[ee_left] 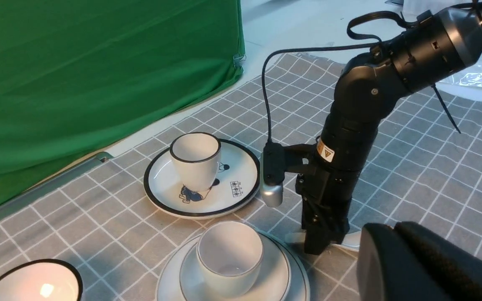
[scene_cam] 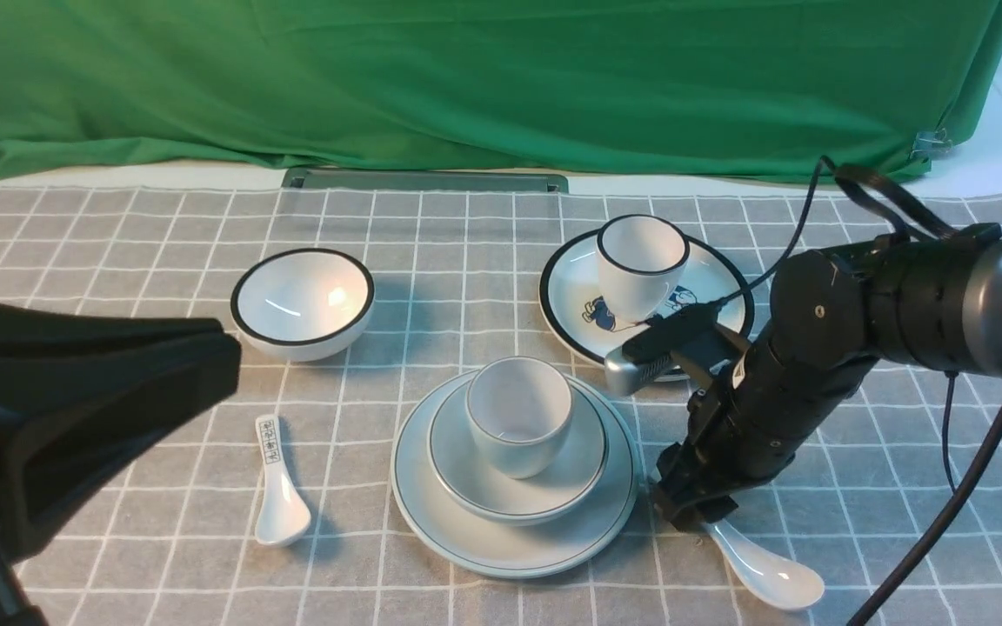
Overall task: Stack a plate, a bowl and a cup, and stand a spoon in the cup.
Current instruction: Use the right arm to grab a blue soup spoon, then use the right arm to put the blue soup spoon into the blue teacup in the middle
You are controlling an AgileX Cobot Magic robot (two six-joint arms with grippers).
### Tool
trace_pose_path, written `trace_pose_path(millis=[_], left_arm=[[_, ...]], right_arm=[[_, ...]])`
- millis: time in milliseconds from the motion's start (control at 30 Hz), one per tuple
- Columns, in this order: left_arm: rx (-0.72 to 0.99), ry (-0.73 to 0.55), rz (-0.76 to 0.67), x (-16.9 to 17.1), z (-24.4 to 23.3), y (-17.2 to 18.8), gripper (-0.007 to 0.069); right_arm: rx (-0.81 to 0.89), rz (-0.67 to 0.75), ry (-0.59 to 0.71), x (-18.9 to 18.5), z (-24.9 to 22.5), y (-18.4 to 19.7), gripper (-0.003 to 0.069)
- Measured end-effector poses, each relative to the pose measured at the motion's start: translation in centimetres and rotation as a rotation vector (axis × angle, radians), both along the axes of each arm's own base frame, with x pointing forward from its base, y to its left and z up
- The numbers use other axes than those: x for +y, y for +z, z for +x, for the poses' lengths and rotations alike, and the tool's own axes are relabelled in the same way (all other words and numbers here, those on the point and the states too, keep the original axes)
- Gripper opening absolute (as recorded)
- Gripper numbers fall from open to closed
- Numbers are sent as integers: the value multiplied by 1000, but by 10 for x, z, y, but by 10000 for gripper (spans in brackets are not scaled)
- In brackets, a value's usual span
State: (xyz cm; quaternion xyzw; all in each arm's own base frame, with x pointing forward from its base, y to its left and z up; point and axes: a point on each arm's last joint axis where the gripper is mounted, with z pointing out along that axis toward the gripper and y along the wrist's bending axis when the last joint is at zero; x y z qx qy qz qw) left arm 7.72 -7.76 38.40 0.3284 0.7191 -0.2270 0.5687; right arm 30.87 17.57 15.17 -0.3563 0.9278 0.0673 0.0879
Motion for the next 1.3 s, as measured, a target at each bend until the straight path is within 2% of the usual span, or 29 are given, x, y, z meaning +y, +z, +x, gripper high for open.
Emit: trace_pose_path(millis=[100,167,267,300,333,467,533,600,667,800,900,1033,1133,1300], left_arm=[[4,-2,-8,0,0,0,10],[4,-2,-12,0,0,1,10],[7,-3,-14,-1,0,0,10],[9,-4,-12,0,0,0,10],[11,-4,-10,0,-1,0,10],[26,-8,4,0,-1,-2,10],[29,-9,7,0,-1,-2,10],[26,-8,10,0,-1,-2,10],[20,-4,18,0,-1,-2,10],[15,-2,23,0,0,-2,10],[15,-1,24,1,0,-2,10],[20,-1,34,1,-1,-3,10],[21,-1,36,1,-1,-4,10],[25,-2,41,1,-1,-4,10]], right_arm=[[-1,0,1,1,2,-1,415],[-3,-4,4,1,3,-1,382],[-5,-17,14,0,3,-1,255],[-2,-20,15,0,4,-1,187],[3,-22,18,-1,3,-1,169],[40,-25,10,-2,-3,5,175],[51,-16,-6,-4,-12,20,175],[-38,41,-22,-4,-23,54,175],[-241,161,-15,2,-41,91,175],[-593,420,10,20,-74,121,175],[-791,611,13,31,-94,123,175],[-947,795,-10,42,-107,110,175],[-1009,864,-30,50,-100,99,175],[-1041,897,-37,69,-84,82,175]])
